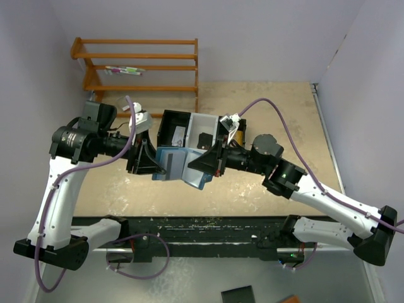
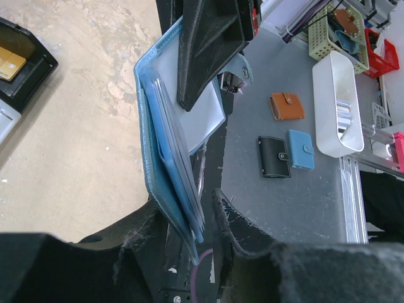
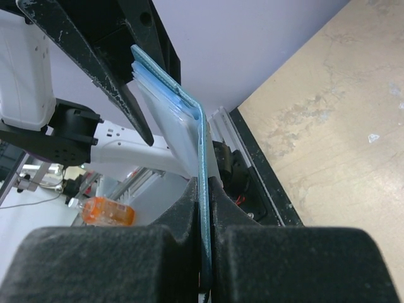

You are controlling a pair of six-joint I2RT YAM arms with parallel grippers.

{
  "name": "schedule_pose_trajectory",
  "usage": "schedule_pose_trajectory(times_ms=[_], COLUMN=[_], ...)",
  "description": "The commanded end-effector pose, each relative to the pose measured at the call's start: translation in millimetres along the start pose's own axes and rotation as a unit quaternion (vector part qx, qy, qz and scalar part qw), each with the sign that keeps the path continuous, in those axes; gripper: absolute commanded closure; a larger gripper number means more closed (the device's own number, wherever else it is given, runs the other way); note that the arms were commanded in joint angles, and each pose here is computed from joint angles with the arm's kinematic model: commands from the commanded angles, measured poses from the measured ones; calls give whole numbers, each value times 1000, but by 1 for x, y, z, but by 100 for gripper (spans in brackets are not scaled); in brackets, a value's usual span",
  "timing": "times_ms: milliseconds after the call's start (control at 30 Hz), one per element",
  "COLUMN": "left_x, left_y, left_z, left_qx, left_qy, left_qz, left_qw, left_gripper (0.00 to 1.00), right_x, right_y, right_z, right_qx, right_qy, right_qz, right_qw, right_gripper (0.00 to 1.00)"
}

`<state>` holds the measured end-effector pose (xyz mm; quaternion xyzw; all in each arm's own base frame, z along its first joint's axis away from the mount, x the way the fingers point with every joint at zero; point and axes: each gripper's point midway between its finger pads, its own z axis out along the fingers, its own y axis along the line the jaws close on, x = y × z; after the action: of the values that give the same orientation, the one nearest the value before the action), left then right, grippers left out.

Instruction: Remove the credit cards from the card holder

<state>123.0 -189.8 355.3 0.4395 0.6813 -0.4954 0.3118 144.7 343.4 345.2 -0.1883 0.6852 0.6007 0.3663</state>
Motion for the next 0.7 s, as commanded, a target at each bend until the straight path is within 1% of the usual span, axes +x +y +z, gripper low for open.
schedule_pose_trajectory(times_ms=[0, 200, 267, 533, 600, 667], left_x=[-11, -14, -15, -14, -16, -16], left_y=[-9, -21, -23, -26, -30, -32], left_z=[-3, -4, -4, -4, -5, -5], left_qx=[12, 34, 39, 44, 50, 56], left_qy=[-16, -25, -28, -33, -35, -38], left_qz=[35, 47, 50, 41, 39, 34], left_qw=[999, 998, 998, 998, 997, 997], left_gripper=[67, 82, 85, 87, 85, 81], right_x=[-21, -20, -20, -20, -20, -20], right_y=[27, 28, 28, 33, 32, 32], right_z=[-5, -5, -4, -4, -3, -3], right_qx=[-44, -47, -48, -59, -59, -59], right_qy=[-31, -29, -28, -25, -23, -23], right_qz=[-22, -23, -23, -23, -23, -23], right_qw=[998, 998, 998, 998, 998, 998], right_gripper=[100, 100, 100, 100, 100, 100])
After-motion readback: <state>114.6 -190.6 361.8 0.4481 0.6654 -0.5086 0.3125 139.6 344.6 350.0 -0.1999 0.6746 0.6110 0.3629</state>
